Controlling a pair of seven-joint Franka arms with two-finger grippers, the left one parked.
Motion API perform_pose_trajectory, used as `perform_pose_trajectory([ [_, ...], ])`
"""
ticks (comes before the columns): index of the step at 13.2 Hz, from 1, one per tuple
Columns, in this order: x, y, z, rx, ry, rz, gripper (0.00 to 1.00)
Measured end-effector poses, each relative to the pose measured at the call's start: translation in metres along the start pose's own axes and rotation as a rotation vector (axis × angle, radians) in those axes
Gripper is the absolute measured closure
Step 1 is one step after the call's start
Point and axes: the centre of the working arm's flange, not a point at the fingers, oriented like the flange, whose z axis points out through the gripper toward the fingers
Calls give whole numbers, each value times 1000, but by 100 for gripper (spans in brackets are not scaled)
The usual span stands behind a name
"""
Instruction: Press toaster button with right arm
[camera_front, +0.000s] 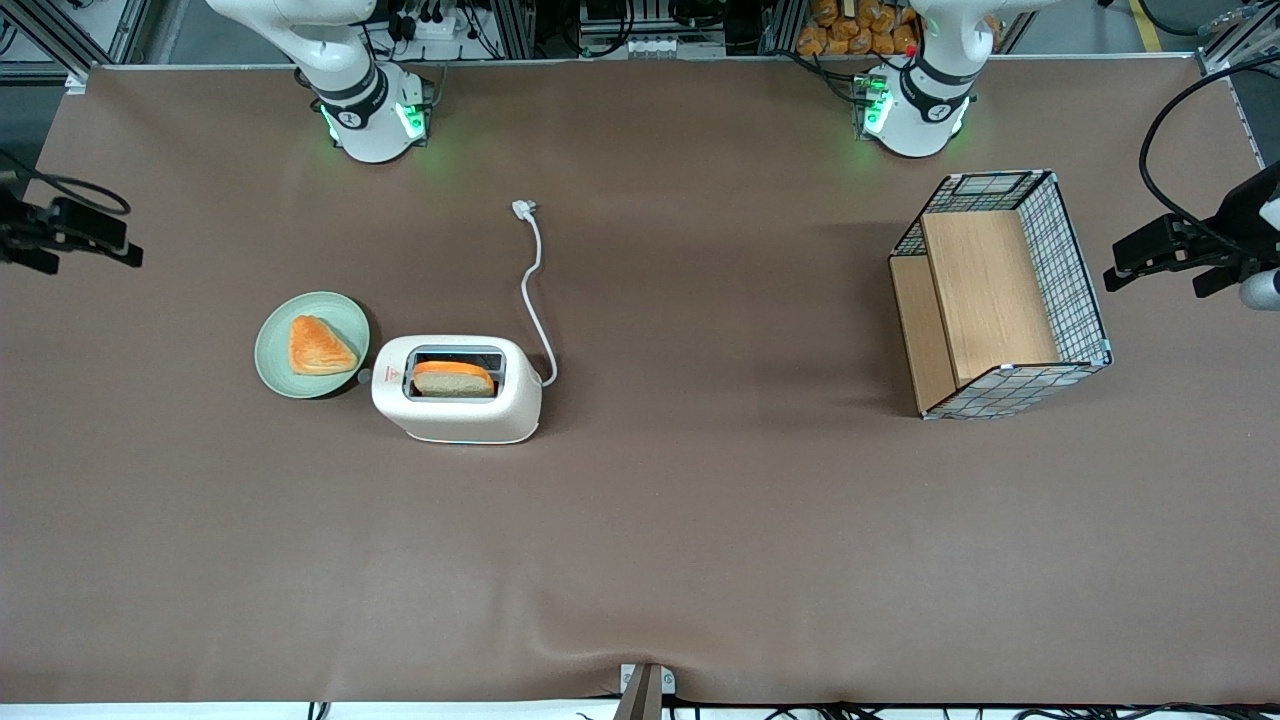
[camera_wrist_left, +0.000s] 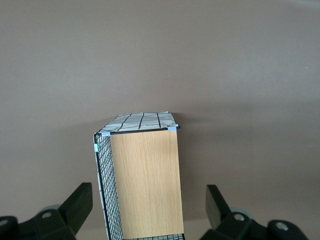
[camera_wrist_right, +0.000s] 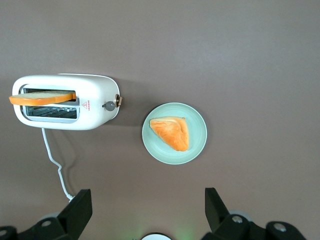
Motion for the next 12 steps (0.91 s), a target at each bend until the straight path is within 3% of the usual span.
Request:
perform_pose_trajectory([
  [4,-27,-21,-21,-10,2,89,0],
  [12,-30,-17,-22,-36,-2,106,0],
])
